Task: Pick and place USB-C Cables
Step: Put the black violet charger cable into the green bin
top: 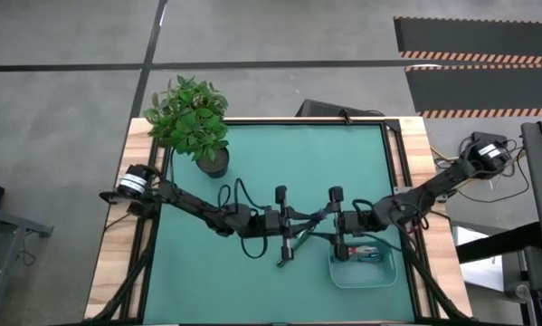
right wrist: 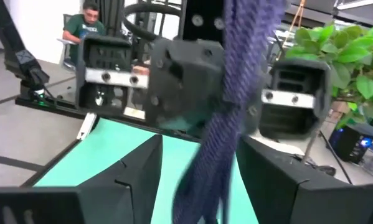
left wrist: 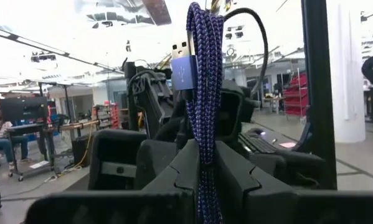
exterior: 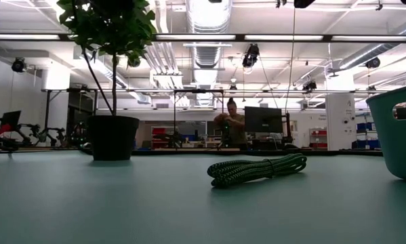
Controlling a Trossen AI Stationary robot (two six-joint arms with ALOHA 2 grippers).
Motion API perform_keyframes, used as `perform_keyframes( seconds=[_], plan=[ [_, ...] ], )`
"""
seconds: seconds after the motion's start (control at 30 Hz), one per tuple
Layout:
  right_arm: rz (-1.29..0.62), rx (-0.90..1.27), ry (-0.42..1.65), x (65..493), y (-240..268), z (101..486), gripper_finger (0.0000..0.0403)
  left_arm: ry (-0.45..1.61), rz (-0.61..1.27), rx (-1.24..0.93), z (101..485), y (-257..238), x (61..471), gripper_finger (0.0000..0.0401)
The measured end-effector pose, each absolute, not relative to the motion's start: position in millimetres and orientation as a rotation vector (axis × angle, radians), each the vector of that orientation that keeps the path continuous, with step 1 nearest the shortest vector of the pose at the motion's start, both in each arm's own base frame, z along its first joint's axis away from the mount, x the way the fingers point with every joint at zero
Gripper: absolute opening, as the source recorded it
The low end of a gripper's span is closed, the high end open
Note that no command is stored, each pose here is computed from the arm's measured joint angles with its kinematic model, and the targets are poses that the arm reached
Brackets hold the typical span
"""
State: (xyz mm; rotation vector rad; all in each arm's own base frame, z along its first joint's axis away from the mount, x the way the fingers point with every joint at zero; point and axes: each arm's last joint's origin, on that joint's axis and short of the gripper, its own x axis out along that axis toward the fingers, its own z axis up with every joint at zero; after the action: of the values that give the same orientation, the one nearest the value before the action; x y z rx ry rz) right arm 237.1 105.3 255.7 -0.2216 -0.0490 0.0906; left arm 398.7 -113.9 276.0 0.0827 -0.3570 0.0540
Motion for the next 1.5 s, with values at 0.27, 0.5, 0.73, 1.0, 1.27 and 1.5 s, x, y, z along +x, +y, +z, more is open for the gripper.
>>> perform_keyframes(
  seconds=[0.27,0.5,0.73,1.0,1.27,1.5],
  plan=[
    [0.093,-0.23,-0.051,238.3,105.9,256.8,0.0118,-0.354,0.053,0.084,274.8,-113.8,398.0,0.0014],
    [0.092,-0.23,-0.05,238.3,105.8,256.9,0.0024,-0.353,0.045,0.082,274.2,-114.2,397.6,0.0026],
    [0.091,-0.235,-0.046,238.2,105.7,256.5,0.0017,-0.352,0.042,0.067,274.0,-114.3,396.7,0.0047],
    [0.089,-0.235,-0.042,238.1,105.8,256.2,0.0015,-0.311,0.015,0.067,274.0,-114.9,395.3,0.0125],
    [0.069,-0.184,0.076,232.7,102.3,266.2,0.0014,-0.241,0.001,0.091,290.9,-114.7,384.4,0.0192],
    [0.026,-0.138,0.353,232.0,101.2,279.4,0.0013,-0.111,-0.028,0.128,307.4,-119.3,365.6,0.0201]
  ],
)
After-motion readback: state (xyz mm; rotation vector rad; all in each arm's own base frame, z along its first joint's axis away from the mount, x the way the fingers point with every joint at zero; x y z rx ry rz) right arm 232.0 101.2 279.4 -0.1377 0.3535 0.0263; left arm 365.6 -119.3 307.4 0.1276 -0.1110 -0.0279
